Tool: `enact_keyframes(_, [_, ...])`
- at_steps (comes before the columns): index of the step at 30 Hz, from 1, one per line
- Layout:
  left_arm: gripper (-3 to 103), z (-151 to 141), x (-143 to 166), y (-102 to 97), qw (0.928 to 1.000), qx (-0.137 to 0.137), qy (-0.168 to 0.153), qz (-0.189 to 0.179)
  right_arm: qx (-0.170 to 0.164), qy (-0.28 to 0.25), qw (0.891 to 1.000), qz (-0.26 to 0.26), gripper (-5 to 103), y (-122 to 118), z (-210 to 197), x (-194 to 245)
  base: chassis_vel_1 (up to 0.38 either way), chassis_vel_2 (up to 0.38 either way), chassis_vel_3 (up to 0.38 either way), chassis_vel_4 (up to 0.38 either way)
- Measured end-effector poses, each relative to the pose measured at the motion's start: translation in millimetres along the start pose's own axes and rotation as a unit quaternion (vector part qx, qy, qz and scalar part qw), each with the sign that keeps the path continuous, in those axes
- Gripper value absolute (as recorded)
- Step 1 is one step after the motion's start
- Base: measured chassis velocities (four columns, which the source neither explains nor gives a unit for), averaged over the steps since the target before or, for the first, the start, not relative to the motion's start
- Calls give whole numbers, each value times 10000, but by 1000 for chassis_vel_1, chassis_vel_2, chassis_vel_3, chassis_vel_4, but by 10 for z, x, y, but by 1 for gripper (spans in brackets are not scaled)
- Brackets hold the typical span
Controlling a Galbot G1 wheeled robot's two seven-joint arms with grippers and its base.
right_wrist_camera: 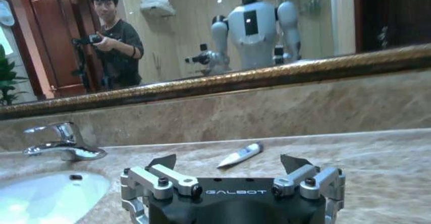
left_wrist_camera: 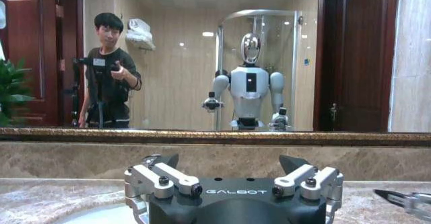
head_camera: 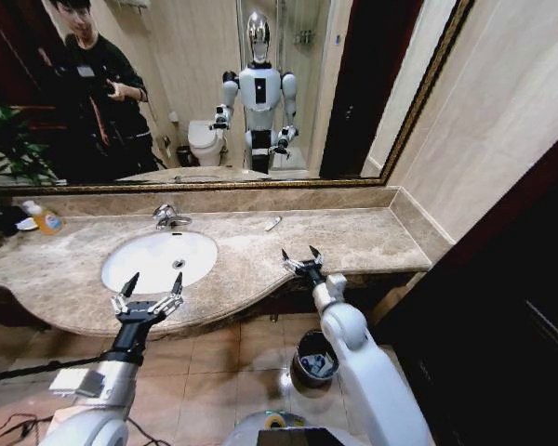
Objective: Pick up the trash from the sink and place it in the trash bin.
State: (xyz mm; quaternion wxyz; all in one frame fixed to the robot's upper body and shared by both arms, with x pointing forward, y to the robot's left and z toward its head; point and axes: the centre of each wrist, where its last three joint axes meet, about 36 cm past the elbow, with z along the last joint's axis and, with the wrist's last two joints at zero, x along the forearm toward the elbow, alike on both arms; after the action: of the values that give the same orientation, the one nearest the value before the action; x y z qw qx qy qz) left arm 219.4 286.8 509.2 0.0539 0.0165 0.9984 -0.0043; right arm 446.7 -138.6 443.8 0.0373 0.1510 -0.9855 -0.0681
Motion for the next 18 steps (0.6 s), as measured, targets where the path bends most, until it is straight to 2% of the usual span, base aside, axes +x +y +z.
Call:
enact_keyframes(2, [100,0,0,0,10000,0,0,1,-21,16,10000,-14,100,17,-3,-45,0,0,0,0])
enact_keyframes(5, [100,0,0,0,10000,0,-1,0,-64,106,9999,-96,100,155,-19,-442,0,0,0,0])
enact_keyframes(6, [100,0,0,0,10000,0,-1,0,-64,106,9999,-96,100,155,-19,-442,0,0,0,0])
enact_keyframes(10, [100,0,0,0,10000,0,0,0,43,104,9999,-129,100,266,-146,-894,0,0,0,0])
enact_keyframes(18, [100,0,0,0,10000,0,0,0,198,275,9994,83,100,385,-164,-1394,0,0,0,0])
